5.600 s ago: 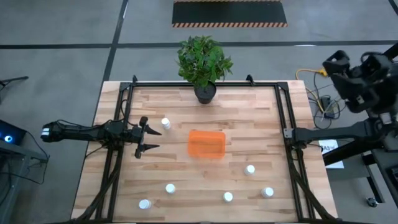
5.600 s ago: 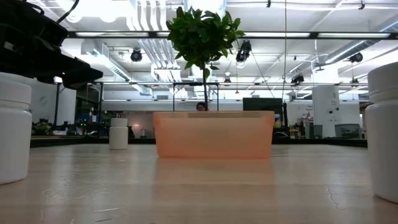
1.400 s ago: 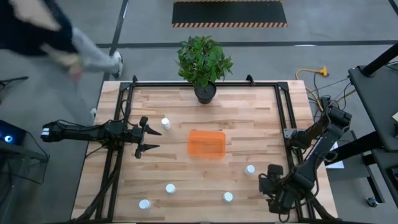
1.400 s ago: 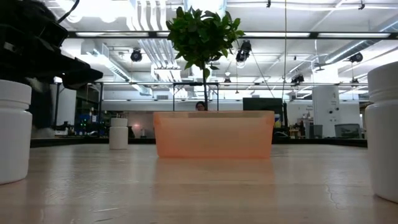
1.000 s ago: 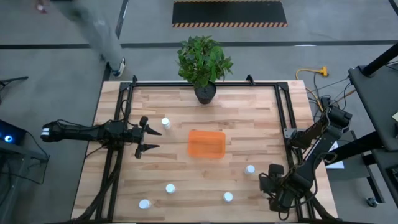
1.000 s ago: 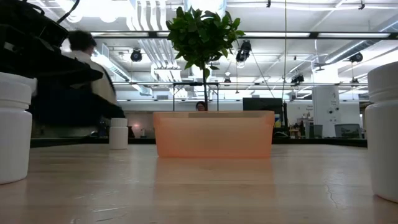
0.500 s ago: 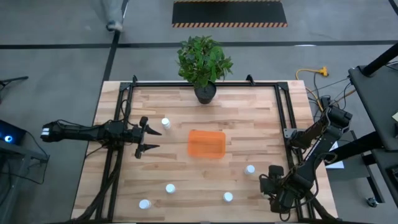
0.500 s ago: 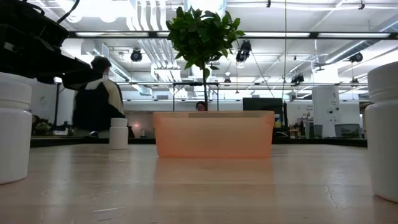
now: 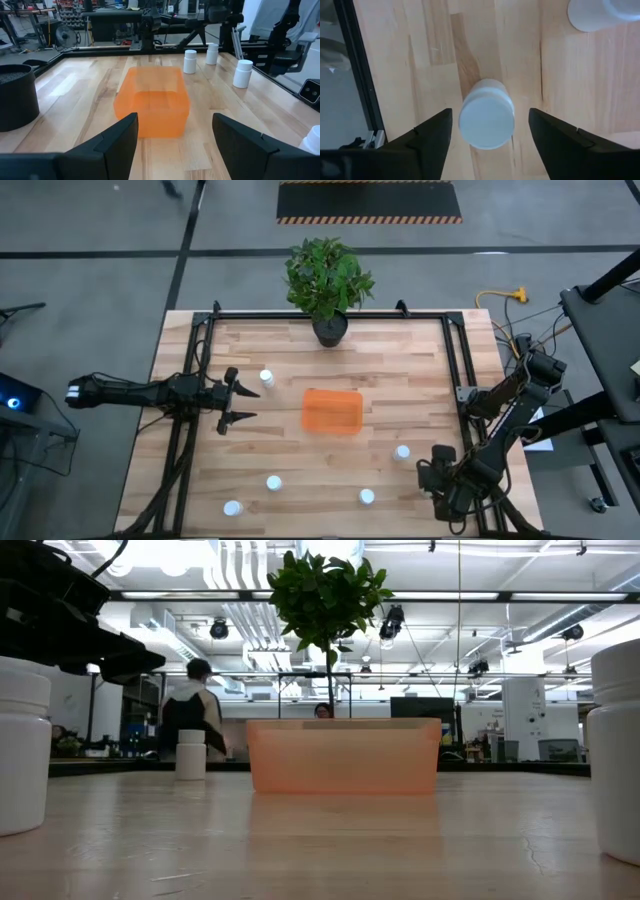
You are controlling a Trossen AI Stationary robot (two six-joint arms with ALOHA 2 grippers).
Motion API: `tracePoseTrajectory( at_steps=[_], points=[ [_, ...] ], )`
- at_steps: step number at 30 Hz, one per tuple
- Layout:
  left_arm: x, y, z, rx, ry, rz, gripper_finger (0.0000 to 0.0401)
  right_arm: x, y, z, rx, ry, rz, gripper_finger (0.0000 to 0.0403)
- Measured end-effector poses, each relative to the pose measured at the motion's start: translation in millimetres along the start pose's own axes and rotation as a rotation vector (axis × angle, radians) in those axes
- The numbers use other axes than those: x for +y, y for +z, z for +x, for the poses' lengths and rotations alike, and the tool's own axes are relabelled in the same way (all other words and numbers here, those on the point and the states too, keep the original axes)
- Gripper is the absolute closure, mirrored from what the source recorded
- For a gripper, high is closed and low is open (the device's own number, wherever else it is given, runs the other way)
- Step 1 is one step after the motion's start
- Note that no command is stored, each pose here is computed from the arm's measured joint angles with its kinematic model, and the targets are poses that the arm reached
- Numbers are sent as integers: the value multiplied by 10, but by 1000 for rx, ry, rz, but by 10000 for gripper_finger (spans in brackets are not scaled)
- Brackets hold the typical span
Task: Pick and place pill bottles into a basket
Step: Put the white pill bottle into the orange bin
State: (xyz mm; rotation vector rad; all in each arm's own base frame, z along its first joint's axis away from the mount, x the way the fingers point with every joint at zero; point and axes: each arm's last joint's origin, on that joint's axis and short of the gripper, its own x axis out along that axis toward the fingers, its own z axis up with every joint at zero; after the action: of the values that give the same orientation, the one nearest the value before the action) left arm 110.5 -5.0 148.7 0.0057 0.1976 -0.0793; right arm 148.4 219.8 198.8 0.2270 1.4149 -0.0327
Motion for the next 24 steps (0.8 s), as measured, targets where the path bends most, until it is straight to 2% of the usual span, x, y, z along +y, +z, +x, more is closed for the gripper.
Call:
tracePoseTrajectory(
  at_steps=[12, 19, 24],
  points=[
    [0, 0, 0, 0, 0, 0, 163, -31, -16, 45, 6, -14, 21, 194],
    [0, 0, 0, 0, 0, 0, 163, -13, -6, 26, 2, -4, 20, 261],
    [0, 0, 0, 0, 0, 0, 163, 15, 12, -20, -1, 6, 25, 261]
  ],
)
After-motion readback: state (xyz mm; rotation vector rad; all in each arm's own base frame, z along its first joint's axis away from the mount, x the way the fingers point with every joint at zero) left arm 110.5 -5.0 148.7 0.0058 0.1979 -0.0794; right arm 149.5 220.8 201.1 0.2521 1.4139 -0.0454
